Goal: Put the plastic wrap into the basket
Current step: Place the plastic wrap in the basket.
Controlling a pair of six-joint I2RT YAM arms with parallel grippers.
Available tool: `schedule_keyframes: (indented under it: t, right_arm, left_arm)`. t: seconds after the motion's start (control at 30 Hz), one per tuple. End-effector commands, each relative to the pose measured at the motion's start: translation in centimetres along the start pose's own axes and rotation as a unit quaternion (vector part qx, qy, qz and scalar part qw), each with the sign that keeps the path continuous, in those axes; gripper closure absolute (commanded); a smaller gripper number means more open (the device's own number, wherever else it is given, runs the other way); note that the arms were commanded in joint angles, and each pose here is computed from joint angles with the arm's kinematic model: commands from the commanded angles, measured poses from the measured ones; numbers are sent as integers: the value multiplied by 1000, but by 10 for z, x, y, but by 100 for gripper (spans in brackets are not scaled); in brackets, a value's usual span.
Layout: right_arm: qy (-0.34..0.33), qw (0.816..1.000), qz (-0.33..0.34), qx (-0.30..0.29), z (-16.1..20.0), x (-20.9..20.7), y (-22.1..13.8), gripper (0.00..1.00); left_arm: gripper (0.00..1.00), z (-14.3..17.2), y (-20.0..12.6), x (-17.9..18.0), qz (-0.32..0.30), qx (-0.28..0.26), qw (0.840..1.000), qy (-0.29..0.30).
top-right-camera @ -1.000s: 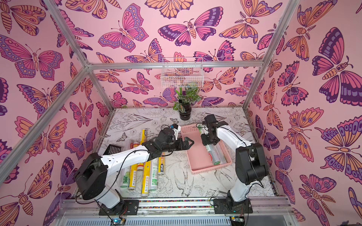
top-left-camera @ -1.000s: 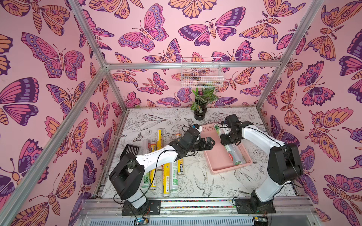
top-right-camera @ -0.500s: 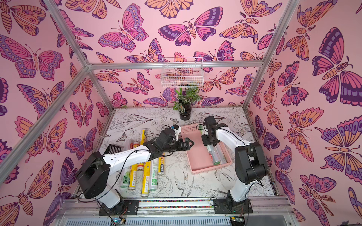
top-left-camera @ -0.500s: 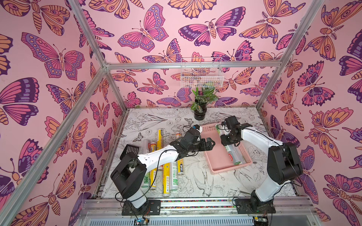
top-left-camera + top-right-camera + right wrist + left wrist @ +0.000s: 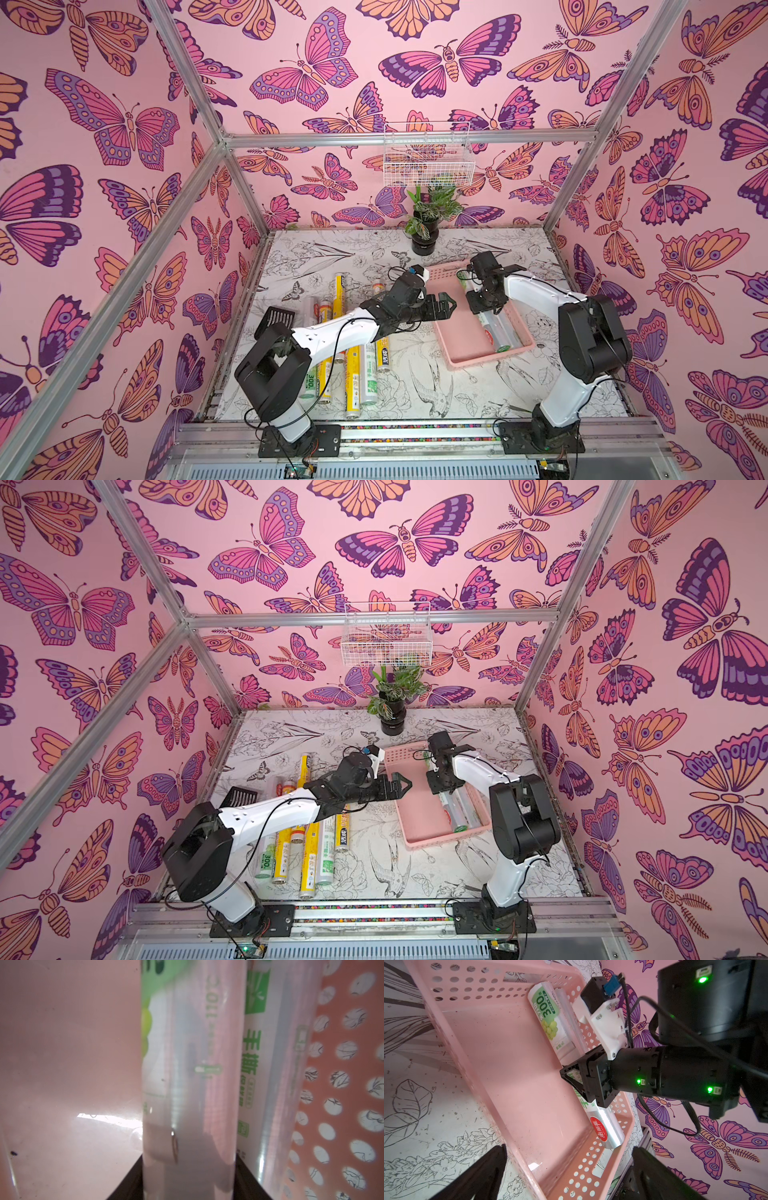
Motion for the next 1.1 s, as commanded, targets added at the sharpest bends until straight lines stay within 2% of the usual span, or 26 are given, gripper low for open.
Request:
schedule_keyframes:
  t: [0.0,0.53,0.83,1.07]
  right_arm:
    - [2,1000,15,-15,-8,-2,-6,51]
    - [-9,997,72,-10,-6,-6,-3,40]
    - [1,992,121,-21,-8,-15,-12,41]
    - [32,993,84,-71,-12,-9,-36,42]
  left_arm:
    - [0,1,2,4,-6,8,1000,-3]
    - [0,2,3,2,0,17,1000,-1]
    - [0,3,3,4,-1,18,1000,-2]
    - [0,0,-3,5,-5,6,1000,3]
Point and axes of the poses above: each gripper's point midway between its finger pads, its own y axis out along the fingers, its own x axis along the line the jaws close on, z = x × y, the point moved 6 cm from there along -y, back along the fingers, and after that the axes turned 8 degrees about -y, right-handed, at the moved point
